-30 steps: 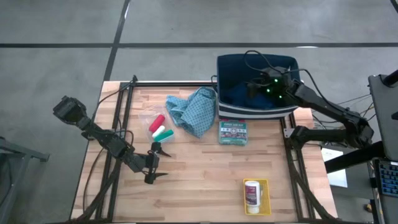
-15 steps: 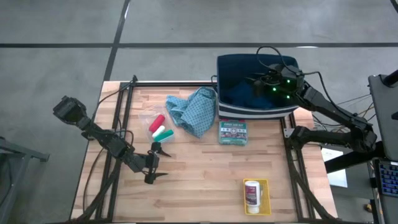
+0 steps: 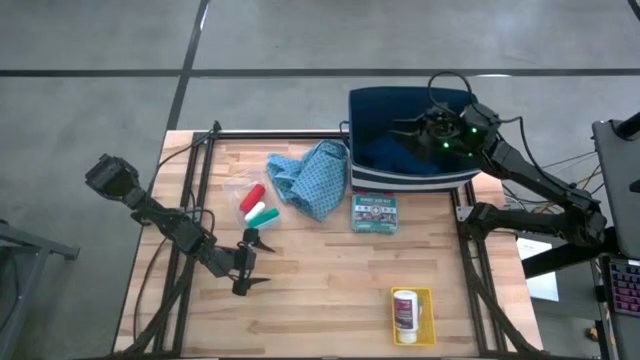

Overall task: Pick & place medical supplies in basket/bin
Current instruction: Put the light blue patient gown into the blue bin

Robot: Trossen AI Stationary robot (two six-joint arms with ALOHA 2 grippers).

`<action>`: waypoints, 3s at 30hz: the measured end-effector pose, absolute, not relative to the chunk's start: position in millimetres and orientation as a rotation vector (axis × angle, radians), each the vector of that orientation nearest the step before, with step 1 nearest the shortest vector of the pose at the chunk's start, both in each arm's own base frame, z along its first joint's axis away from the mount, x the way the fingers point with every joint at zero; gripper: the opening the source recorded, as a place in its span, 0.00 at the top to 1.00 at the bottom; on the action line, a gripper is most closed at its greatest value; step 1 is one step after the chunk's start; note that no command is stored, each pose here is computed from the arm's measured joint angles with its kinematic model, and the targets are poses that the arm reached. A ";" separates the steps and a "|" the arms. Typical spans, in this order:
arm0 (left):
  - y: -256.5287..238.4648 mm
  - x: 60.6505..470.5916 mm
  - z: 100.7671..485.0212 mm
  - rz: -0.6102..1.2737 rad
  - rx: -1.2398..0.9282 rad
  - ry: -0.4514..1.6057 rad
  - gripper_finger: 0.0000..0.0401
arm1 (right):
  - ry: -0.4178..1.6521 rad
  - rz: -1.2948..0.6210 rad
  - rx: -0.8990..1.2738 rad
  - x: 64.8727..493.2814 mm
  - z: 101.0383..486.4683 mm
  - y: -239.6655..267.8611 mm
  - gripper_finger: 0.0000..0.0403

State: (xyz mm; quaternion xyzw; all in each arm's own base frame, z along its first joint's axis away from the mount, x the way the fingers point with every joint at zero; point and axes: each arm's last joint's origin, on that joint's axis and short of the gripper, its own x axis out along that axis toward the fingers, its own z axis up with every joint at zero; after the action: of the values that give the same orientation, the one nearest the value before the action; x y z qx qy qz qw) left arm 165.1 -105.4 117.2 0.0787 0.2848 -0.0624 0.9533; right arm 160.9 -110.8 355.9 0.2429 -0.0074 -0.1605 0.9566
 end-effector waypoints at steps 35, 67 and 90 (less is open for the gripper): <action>-105.4 165.1 117.2 -0.127 0.160 0.579 0.01 | 0.138 0.224 -0.038 213.9 337.3 -28.2 0.24; -105.3 165.1 117.2 -0.126 0.160 0.579 0.01 | 0.240 0.080 0.209 316.9 258.1 8.6 0.22; -105.4 165.1 117.2 -0.127 0.160 0.579 0.01 | 0.189 0.068 0.025 313.6 267.1 8.4 0.23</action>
State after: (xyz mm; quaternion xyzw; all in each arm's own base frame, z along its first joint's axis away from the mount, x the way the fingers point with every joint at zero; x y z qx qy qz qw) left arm 165.1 -105.4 117.2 0.0787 0.2848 -0.0623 0.9533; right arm 313.6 8.4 267.1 0.0125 0.0943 0.0341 0.9949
